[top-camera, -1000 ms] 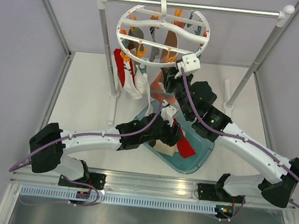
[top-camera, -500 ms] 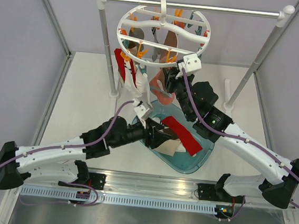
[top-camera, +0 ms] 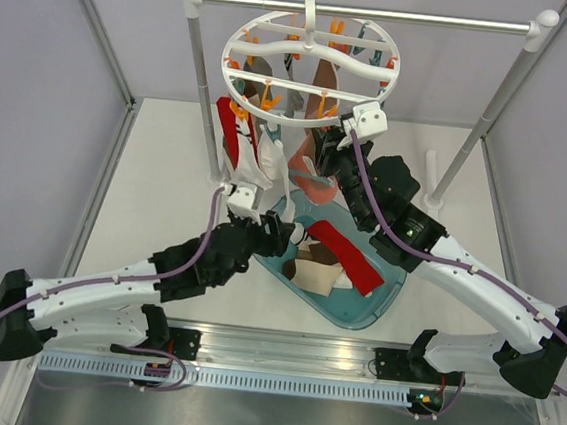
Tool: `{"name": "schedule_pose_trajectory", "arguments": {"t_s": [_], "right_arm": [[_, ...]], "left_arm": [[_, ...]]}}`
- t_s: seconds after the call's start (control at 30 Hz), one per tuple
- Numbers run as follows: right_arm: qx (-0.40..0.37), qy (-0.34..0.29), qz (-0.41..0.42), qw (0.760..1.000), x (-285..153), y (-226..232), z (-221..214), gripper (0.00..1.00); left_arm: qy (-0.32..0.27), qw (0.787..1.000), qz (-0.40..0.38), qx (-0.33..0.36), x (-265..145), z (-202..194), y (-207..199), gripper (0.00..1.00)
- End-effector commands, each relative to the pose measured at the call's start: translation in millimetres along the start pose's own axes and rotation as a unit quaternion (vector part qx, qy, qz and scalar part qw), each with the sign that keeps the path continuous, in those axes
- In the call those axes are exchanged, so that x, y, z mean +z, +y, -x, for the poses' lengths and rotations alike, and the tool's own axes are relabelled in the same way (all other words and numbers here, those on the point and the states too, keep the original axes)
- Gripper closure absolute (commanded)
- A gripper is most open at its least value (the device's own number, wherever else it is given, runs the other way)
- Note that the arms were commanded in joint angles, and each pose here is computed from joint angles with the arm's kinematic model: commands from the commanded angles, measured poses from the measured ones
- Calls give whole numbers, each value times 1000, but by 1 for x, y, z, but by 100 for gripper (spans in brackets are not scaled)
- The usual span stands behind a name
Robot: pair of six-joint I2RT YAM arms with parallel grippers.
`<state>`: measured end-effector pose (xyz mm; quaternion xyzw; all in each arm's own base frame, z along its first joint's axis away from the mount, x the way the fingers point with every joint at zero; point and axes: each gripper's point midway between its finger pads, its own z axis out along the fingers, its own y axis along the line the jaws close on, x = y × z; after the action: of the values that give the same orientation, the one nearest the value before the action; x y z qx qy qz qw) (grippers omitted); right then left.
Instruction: Remove the socks clipped to the hanger
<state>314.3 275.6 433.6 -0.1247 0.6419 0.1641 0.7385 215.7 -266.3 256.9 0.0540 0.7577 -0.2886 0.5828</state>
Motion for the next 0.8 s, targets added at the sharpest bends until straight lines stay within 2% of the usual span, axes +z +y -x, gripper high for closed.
{"name": "schedule_pose_trajectory", "arguments": {"t_s": [0.0, 0.27, 0.33, 0.37, 0.4, 0.47, 0.5, 0.6, 0.67, 0.77], "right_arm": [[10, -26, -4, 1000, -6, -5, 28, 87], [10, -23, -1, 1000, -5, -3, 28, 87], [9, -21, -3, 1000, -5, -4, 26, 87], [9, -21, -1, 1000, -5, -3, 26, 87], [8, -20, -2, 1000, -5, -3, 26, 87], [7, -18, -2, 1000, -5, -3, 24, 87], [7, -18, -2, 1000, -5, -4, 25, 87], [8, -18, -2, 1000, -7, -4, 25, 87], [8, -18, -2, 1000, -8, -5, 25, 86], [12, -15, -1, 1000, -13, -7, 23, 81]], "left_arm": [[-5, 997, 74, 18, 16, -5, 17, 31], [-3, 992, 108, 62, 52, -19, 12, 32], [-2, 991, 113, 73, 59, -24, 12, 37], [-3, 991, 113, 73, 61, -24, 11, 41], [-1, 991, 113, 76, 63, -26, 11, 51], [-6, 991, 106, 78, 65, -24, 7, 62], [-5, 991, 105, 80, 66, -25, 6, 72], [-1, 992, 95, 87, 67, -24, 2, 90], [2, 993, 83, 84, 67, -25, -3, 97], [9, 995, 54, 81, 66, -27, -14, 98]]}}
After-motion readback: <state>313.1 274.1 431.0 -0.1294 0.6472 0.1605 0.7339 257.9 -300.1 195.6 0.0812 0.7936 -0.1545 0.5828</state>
